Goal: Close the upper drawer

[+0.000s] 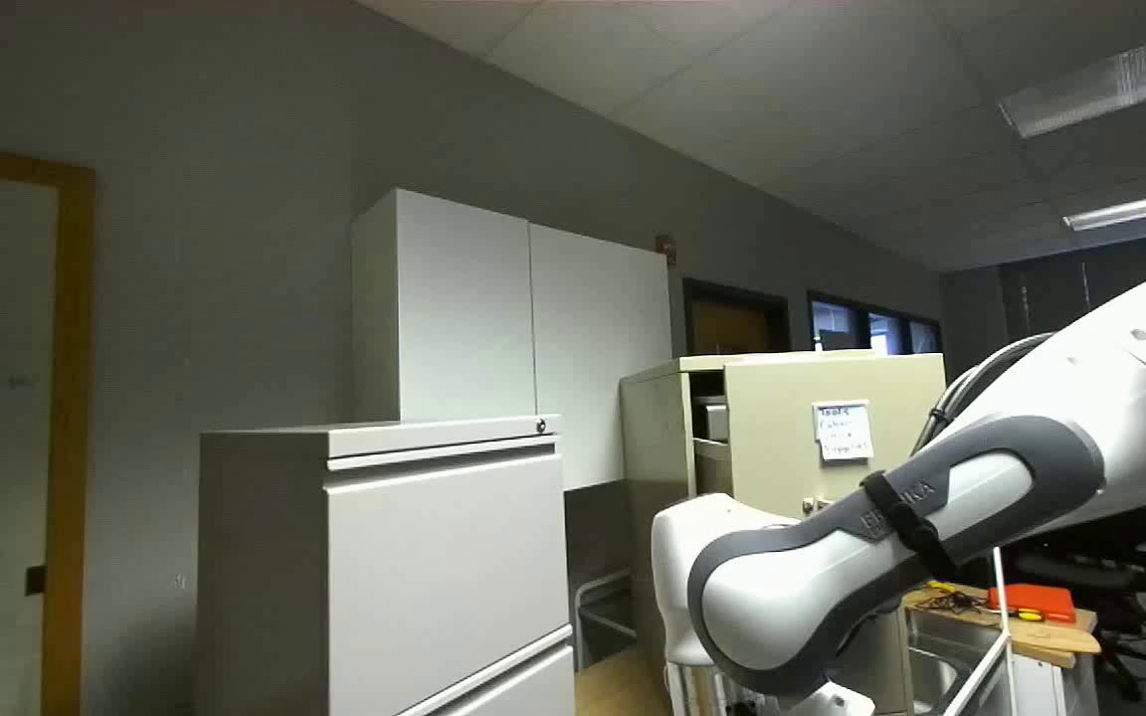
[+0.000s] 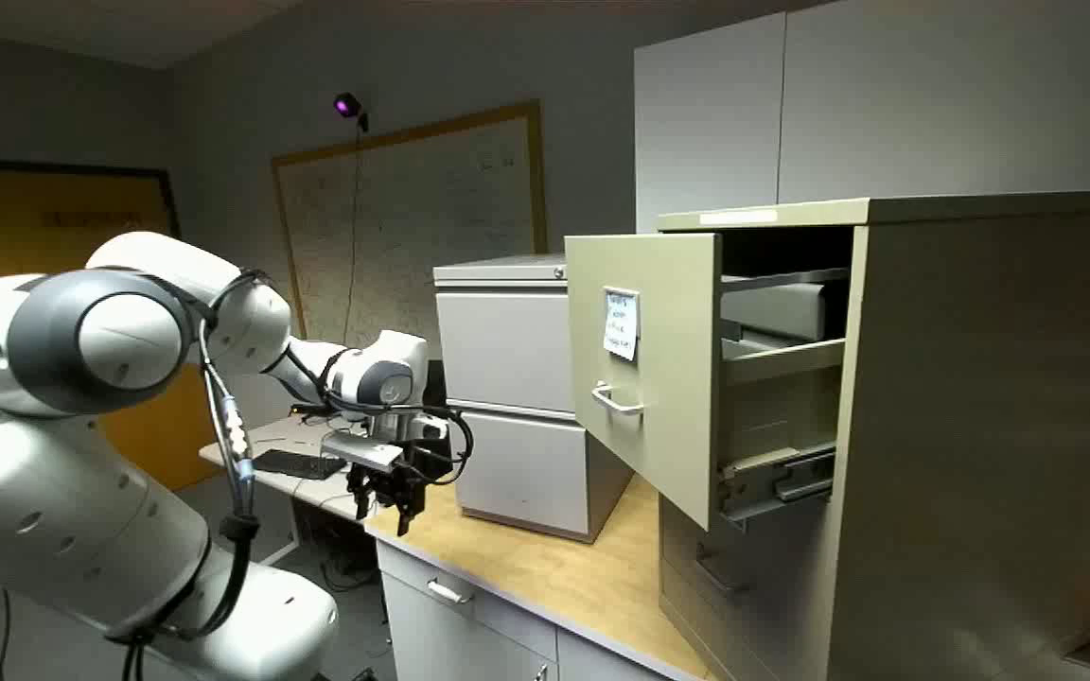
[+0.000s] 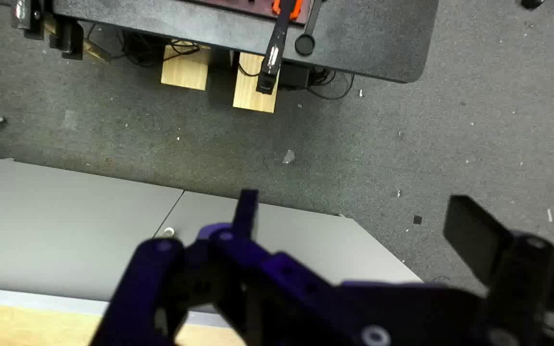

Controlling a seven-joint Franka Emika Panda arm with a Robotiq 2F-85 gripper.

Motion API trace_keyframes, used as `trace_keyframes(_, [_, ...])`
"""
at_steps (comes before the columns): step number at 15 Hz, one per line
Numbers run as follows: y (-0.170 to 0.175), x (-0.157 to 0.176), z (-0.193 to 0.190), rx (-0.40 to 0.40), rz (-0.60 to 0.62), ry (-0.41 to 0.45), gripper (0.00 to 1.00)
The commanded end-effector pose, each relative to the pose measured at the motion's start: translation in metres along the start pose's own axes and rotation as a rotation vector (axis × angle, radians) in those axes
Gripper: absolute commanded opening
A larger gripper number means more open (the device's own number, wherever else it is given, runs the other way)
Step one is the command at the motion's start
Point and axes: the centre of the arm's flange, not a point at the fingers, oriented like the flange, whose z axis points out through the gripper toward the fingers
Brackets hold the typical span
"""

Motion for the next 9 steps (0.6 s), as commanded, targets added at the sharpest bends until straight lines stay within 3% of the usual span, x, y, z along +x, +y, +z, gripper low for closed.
trace_keyframes(1, [0.0,0.0,-0.0002,0.0,0.0,0.001,1.0])
trace_keyframes(9, [0.0007,0.0004,-0.001,-0.005,0.012,0.007,1.0])
